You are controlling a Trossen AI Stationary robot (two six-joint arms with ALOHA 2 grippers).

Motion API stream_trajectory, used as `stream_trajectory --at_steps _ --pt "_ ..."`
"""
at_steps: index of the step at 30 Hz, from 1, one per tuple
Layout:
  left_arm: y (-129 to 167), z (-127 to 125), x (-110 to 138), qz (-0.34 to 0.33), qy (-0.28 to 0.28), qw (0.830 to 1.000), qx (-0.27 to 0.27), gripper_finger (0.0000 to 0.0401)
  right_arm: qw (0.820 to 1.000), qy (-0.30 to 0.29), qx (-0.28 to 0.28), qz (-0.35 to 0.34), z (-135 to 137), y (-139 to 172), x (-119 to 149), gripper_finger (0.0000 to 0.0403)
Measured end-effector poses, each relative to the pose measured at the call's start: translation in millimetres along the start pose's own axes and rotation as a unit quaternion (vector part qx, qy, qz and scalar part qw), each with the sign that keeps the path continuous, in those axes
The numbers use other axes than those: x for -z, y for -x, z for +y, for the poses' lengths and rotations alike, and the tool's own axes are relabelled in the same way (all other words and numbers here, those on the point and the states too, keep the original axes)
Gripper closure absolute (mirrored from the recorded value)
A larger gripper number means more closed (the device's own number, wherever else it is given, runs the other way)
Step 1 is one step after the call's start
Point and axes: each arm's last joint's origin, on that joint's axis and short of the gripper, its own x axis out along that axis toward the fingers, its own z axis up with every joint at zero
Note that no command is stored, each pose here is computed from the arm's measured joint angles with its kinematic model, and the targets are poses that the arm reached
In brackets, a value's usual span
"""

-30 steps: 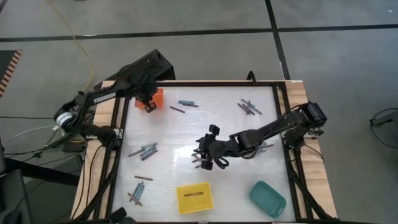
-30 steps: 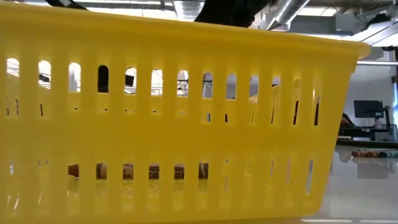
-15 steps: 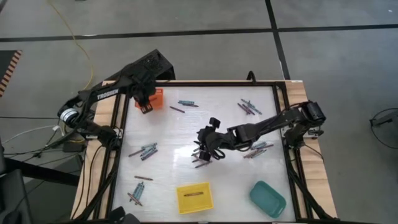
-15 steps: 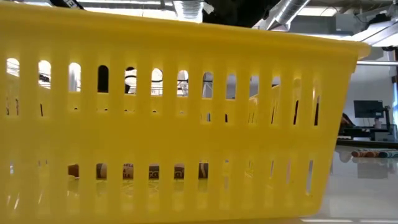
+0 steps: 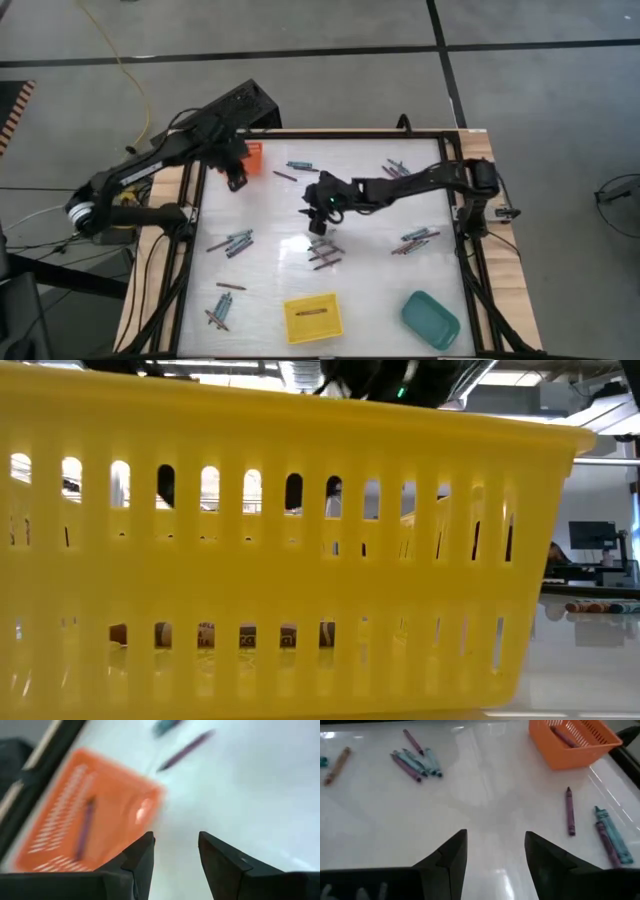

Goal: Sort crayons
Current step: Put the pink crayon into the orange bin

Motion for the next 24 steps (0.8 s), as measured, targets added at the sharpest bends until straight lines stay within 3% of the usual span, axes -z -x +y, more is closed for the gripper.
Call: stream_trajectory --at_steps 6,9,17,21,24 --pt "27.9 -53.4 3.0 -0.054 -0.039 0.995 0.075 0.026 1.0 -0.01 0.007 0.019 -29.9 -38.6 14.9 0.0213" --pt "33.2 -78.5 6.4 -0.059 -0.075 0.991 0.088 0.026 0.999 -0.02 0.008 0.037 -40.3 -48.5 19.1 0.0221" --pt "20.7 -124.0 10.7 -0.045 -0.17 0.984 0.038 0.026 0.999 -0.016 0.027 0.038 -63.5 -49.4 9.8 0.0249" --pt "-5.5 -132.1 5.7 -0.013 -0.219 0.975 -0.015 0.026 0.997 -0.033 0.027 0.067 -72.5 -47.4 10.7 0.0257" --pt "-31.0 -130.6 -3.2 0.005 -0.25 0.968 -0.025 0.026 0.992 -0.046 0.02 0.113 -66.7 -41.4 16.2 0.0261"
